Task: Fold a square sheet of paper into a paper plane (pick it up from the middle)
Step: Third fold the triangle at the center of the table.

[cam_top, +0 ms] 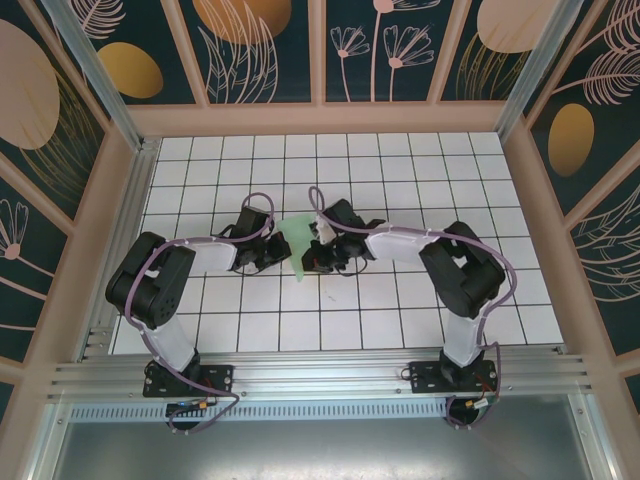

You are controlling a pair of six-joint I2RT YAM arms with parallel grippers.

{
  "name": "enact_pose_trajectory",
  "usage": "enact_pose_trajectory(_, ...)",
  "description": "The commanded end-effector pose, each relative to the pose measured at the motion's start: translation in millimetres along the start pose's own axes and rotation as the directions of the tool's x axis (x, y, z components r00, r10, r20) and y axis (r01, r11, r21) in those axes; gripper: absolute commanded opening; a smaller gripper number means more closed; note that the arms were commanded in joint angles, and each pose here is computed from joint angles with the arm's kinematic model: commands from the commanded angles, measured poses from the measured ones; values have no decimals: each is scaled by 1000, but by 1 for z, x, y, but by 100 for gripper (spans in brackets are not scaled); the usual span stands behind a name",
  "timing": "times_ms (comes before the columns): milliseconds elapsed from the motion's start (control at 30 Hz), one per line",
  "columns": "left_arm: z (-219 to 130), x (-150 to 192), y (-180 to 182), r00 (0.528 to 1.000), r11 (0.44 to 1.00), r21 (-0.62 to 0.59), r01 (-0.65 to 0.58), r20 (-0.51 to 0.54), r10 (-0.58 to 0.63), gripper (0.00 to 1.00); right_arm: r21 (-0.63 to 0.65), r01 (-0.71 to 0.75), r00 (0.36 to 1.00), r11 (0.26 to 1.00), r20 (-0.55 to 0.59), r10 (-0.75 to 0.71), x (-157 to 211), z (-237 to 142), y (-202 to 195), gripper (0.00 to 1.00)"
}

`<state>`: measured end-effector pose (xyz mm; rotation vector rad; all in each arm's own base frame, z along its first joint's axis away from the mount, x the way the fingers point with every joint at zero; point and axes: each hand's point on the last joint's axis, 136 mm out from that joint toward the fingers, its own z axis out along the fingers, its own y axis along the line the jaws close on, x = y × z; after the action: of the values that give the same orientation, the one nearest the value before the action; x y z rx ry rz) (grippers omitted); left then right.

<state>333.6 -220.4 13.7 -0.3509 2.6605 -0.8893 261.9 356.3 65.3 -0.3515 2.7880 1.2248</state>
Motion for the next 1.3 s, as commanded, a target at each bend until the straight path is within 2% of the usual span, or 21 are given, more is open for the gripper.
enact_pose_trajectory(0,1,9,23,1000,996,-89,16,-11,-17,0,14,-20,999,1000,49,19,-19,-1,-4,8)
enact_pose_trajectory(367,-1,7,20,1000,997,-82,9,-11,-10,0,-9,-51,999,999,-9,51,-27,32,-10,7)
enact_pose_trajectory(667,-9,-5,8,1000,997,-73,0,26,2,0,111,-165,985,980,-38,170,-12,48,-49,5)
enact_pose_trajectory(833,-29,-26,-12,993,999,-45,-12,119,17,17,166,-227,970,960,-46,237,-3,52,-65,5)
enact_pose_trajectory(1000,-46,-28,-24,985,1000,22,-12,174,8,25,183,-266,960,946,-39,277,-1,54,-70,5)
enact_pose_trajectory(1133,-45,-8,-30,992,996,95,-1,128,-11,19,178,-287,955,941,-30,296,-2,52,-68,4)
enact_pose_trajectory(1267,-37,15,-28,996,994,111,21,82,-31,9,155,-318,945,935,-25,325,-2,52,-64,2)
